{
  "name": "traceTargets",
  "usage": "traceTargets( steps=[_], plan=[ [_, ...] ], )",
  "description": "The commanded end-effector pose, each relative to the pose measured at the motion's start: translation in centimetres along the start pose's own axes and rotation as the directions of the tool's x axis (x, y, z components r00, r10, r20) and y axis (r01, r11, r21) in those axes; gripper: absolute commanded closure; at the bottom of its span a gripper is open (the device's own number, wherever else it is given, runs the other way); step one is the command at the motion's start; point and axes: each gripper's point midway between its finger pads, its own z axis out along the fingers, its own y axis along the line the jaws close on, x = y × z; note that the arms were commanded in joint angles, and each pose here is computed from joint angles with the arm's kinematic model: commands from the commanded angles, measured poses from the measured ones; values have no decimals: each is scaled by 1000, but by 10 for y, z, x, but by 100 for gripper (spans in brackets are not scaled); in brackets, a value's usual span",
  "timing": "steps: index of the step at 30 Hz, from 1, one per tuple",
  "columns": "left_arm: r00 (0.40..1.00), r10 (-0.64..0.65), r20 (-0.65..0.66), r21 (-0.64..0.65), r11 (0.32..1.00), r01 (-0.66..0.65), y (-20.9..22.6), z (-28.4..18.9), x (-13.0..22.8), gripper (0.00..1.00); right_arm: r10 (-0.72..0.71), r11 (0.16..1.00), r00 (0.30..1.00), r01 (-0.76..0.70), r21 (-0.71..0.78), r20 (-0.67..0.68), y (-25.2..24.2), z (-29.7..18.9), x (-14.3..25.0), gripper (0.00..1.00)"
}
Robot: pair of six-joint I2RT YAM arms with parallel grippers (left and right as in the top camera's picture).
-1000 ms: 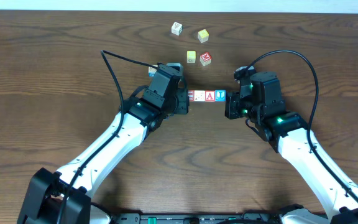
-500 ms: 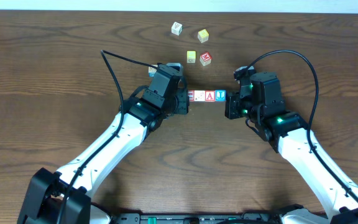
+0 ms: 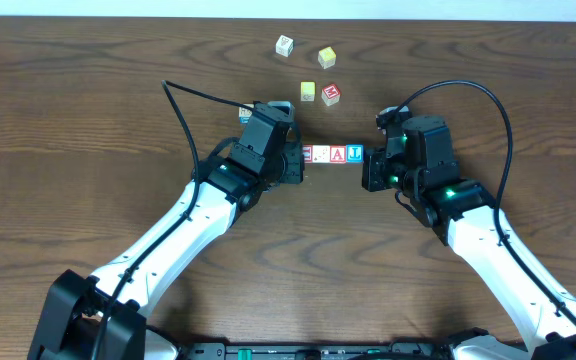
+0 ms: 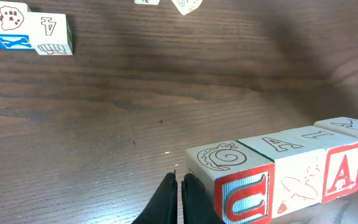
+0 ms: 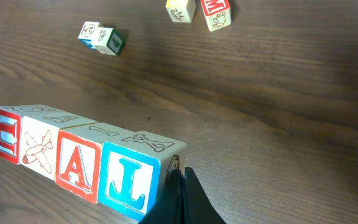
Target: Lift 4 blocks
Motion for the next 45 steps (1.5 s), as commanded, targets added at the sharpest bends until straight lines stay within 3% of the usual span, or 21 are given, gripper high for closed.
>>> traceTargets(
  steps=[1,45],
  plan=[
    [999,35,-10,176,984,-33,-45,-14,-1,93,-52,972,998,46,-232,-19,60,-9,1,99],
    [999,40,-19,176,984,-36,-46,-14,3,93,-85,984,996,81,-160,-21,62,-4,8,99]
  ],
)
